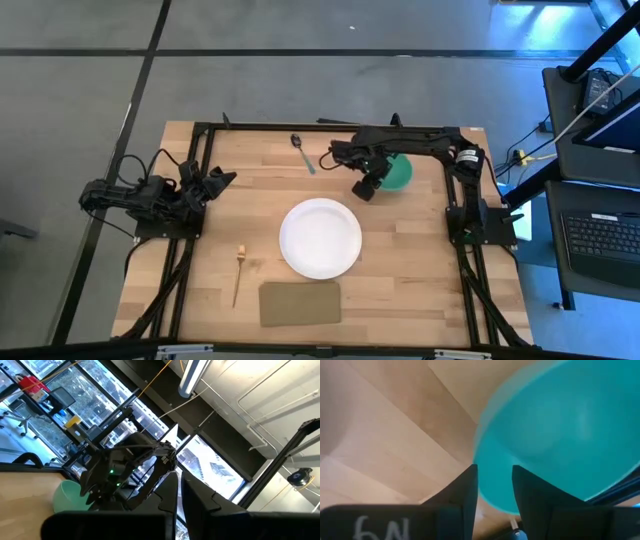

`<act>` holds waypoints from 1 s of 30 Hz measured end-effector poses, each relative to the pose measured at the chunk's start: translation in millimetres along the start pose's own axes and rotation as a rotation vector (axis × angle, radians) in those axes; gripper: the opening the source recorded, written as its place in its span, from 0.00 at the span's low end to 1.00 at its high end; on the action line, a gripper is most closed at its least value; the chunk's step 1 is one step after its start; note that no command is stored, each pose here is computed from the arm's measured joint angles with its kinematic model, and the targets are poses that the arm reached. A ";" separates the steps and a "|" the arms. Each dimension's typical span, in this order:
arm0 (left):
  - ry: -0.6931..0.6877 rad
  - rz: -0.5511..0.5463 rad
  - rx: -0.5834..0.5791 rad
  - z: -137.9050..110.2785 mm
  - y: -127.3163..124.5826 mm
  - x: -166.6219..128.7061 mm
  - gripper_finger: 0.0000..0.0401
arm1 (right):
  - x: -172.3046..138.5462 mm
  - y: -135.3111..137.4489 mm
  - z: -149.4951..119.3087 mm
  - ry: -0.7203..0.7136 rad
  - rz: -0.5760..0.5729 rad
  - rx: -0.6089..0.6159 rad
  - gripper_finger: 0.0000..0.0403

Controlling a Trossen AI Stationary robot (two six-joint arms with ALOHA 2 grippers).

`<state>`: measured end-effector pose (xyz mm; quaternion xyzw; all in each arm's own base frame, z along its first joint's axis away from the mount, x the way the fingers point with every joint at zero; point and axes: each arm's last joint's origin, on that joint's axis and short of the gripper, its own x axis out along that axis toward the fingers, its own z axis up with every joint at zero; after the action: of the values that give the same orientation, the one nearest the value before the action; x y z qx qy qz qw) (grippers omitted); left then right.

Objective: Set table place
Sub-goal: Put the blue bowl on top of the white plate

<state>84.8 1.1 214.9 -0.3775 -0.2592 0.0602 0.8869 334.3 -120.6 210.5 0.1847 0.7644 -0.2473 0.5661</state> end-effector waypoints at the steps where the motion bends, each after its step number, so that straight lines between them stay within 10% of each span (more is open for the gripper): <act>1: 0.000 0.000 0.000 0.0 0.0 0.0 0.04 | -2.2 0.0 0.6 -0.009 0.003 0.001 0.31; 30: 0.000 0.000 0.004 0.0 0.0 0.0 0.01 | -7.6 6.9 3.2 -0.076 -0.015 0.109 0.31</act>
<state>84.8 1.1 214.9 -0.3759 -0.2593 0.0607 0.8876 342.8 -116.9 215.8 0.2000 0.7293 -0.2994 0.5818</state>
